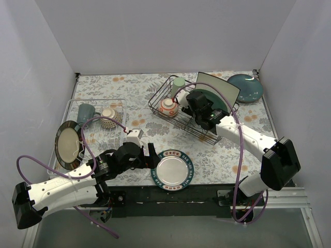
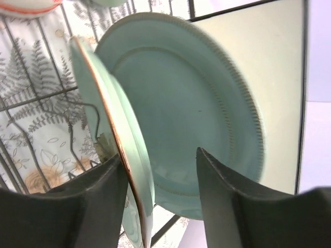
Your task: Load the mixed dishes into the dish rack
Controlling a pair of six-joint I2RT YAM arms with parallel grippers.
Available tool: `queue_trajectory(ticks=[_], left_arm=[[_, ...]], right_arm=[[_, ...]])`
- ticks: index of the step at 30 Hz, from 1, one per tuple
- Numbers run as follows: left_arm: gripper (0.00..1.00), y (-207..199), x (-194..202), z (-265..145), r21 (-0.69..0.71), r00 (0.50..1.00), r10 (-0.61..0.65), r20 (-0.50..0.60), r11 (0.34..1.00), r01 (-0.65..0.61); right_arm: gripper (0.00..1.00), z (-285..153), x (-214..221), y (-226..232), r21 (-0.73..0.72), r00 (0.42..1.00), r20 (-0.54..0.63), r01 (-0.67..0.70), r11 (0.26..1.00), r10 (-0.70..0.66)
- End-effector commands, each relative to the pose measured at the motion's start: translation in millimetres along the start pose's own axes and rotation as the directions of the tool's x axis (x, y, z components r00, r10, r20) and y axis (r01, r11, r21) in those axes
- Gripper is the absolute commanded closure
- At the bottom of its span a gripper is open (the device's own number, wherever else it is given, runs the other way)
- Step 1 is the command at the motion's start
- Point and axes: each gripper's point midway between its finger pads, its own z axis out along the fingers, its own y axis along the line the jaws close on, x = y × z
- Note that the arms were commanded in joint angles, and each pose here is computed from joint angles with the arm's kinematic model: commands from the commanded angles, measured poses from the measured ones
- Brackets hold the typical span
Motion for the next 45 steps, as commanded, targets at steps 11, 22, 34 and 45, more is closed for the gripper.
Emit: queue_trajectory(ticks=[11,22,34,45], left_arm=[[0.02,3,-2,-1,-0.004,1.000,-0.004,0.025,1.000,0.004],[0.02,4,-2,0,-0.010,1.000,-0.001,0.023,1.000,0.001],[0.02,15,2,3,-0.081,1.000,-0.019,0.007,0.997,0.019],[0.02,34,27,16,-0.209,0.994,-0.083,-0.077,0.976,0.065]], right_arm=[[0.32,-13,-8,-78,0.197,0.963,0.037,-0.269,0.943,0.267],[0.30,-52,-15,-83,0.094,0.897,0.127,-0.437,0.895,0.424],[0.28,-117,-25,-46,-0.240,0.764,0.160,-0.584,0.775,0.625],[0.36,-158,-32,123,-0.737,0.623,-0.174,-0.596,0.319,0.762]])
